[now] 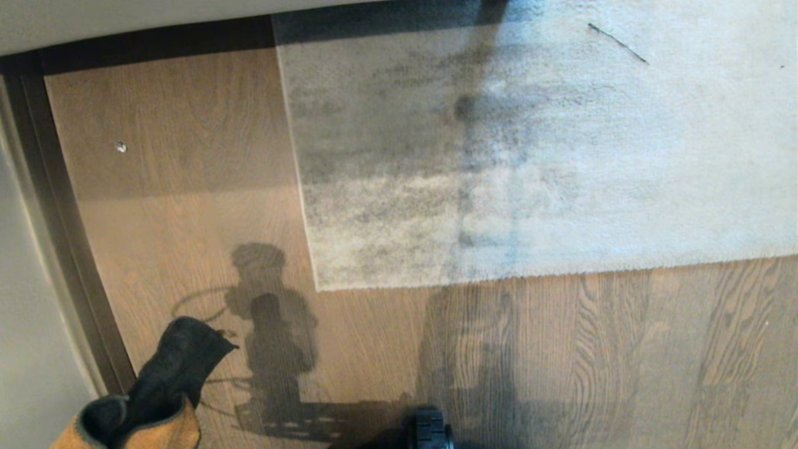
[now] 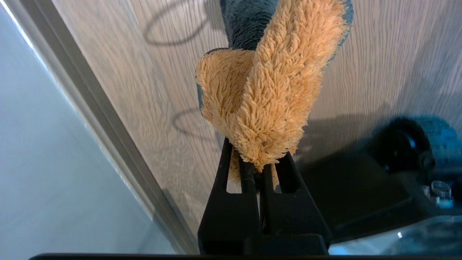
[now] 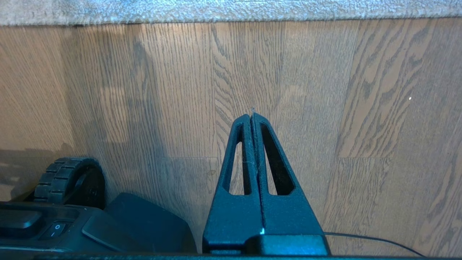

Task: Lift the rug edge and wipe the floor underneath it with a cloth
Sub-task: Pick up the rag

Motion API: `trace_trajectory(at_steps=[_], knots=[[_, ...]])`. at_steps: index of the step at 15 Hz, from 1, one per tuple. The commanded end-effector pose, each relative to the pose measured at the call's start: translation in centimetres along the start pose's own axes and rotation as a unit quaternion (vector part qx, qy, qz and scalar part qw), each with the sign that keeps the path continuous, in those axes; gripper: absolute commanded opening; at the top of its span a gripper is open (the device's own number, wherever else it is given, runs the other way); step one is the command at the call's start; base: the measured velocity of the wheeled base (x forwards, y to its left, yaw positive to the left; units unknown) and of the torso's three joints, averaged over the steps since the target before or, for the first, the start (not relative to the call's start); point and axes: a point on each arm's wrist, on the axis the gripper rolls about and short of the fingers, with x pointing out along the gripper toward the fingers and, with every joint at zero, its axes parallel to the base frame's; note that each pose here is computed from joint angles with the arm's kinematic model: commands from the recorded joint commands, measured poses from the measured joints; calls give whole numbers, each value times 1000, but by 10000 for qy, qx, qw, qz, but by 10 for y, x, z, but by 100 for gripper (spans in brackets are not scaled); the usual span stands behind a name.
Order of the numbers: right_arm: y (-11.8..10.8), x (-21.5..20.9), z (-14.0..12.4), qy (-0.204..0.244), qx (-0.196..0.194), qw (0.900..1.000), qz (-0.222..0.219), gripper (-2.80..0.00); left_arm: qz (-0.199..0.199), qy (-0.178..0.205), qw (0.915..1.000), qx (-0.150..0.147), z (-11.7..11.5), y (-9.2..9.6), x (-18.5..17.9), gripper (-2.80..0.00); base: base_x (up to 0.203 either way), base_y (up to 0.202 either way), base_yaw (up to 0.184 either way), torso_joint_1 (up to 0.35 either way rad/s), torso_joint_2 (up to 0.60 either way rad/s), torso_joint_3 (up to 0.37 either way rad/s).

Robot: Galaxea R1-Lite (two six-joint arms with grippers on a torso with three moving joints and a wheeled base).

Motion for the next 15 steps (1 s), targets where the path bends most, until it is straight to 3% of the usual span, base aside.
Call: trace_trajectory(at_steps=[1, 6, 11, 15], knots=[[0, 0, 0, 0, -4, 10000, 4, -280, 50, -380, 9993, 30, -8, -1, -10, -280, 0, 0, 0, 0, 0, 0], [0, 0, 0, 0, -4, 10000, 4, -280, 75, -663, 9976, -182, -15, -2, -17, -280, 0, 0, 0, 0, 0, 0], [0, 0, 0, 0, -4, 10000, 4, -280, 149, -1222, 9921, -234, -20, -3, -25, -280, 0, 0, 0, 0, 0, 0], [0, 0, 0, 0, -4, 10000, 4, -280, 151, -1257, 9917, -233, -20, -3, -26, -280, 0, 0, 0, 0, 0, 0]])
